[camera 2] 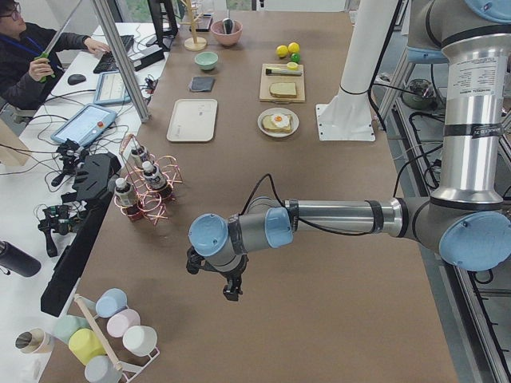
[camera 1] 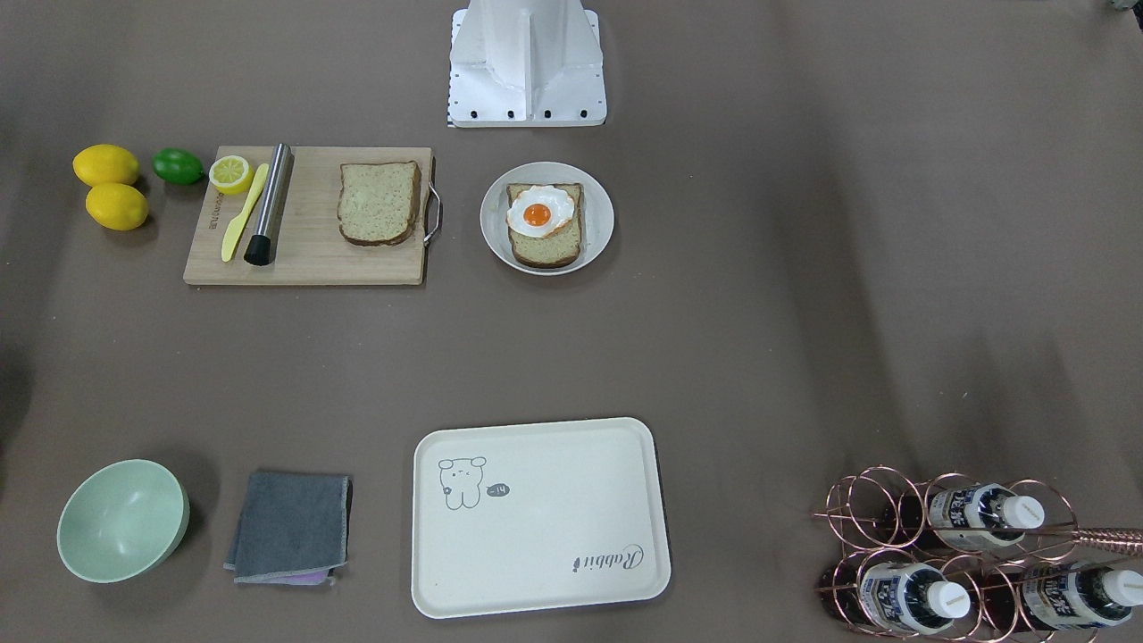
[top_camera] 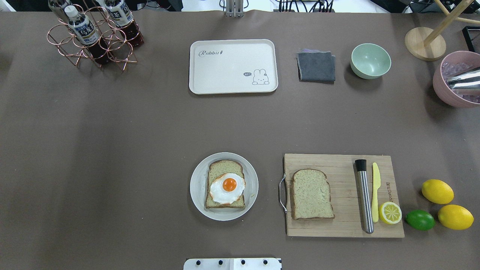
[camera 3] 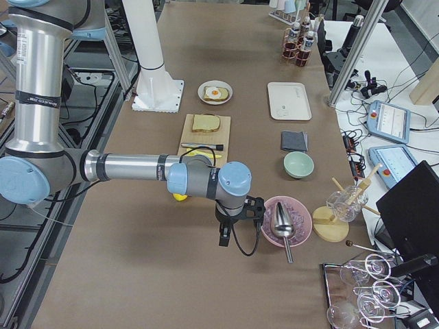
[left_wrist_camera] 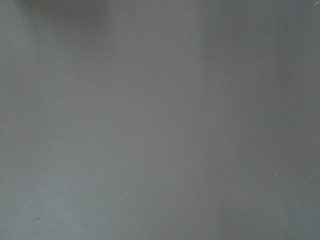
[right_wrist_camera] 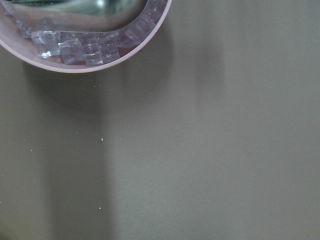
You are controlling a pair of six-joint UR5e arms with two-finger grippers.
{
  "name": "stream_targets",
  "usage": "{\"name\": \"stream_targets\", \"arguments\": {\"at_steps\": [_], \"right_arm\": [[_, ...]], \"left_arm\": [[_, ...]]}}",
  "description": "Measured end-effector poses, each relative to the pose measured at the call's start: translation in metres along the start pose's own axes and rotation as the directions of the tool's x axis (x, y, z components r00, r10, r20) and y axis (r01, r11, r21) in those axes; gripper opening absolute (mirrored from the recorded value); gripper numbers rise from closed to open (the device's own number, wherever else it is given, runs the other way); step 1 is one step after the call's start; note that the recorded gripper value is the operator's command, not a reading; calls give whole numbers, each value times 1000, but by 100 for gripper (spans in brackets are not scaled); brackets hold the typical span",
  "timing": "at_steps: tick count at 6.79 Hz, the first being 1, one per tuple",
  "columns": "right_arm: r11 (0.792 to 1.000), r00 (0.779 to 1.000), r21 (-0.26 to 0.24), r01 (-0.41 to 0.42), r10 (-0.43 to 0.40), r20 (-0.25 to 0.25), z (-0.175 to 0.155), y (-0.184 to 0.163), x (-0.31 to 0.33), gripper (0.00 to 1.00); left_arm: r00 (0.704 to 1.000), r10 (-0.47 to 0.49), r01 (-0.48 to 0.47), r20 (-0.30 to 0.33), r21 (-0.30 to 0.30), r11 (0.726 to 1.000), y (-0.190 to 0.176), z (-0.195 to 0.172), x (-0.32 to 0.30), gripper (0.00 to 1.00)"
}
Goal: Make sandwich and place on tray
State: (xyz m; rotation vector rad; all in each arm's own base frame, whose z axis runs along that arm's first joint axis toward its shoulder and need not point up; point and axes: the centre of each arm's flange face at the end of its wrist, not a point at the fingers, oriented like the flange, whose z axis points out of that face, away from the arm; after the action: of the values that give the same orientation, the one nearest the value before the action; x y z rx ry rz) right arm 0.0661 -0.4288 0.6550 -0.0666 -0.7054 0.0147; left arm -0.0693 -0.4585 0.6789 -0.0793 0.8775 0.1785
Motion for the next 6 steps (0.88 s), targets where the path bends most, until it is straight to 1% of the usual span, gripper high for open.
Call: {"name": "stream_targets", "arguments": {"at_steps": [2,6], "right_arm": [[1000,1000,-4,8,-8,-17,2,-2,-2,100],[1000,1000,-3,7,-7,-15,1,-2,-4,100]], "left_arm": [[1000,2,-2,0,1,1000,0,0,0,99],[1000,3,-3,1,1,1000,-1,-1,1,99]]}}
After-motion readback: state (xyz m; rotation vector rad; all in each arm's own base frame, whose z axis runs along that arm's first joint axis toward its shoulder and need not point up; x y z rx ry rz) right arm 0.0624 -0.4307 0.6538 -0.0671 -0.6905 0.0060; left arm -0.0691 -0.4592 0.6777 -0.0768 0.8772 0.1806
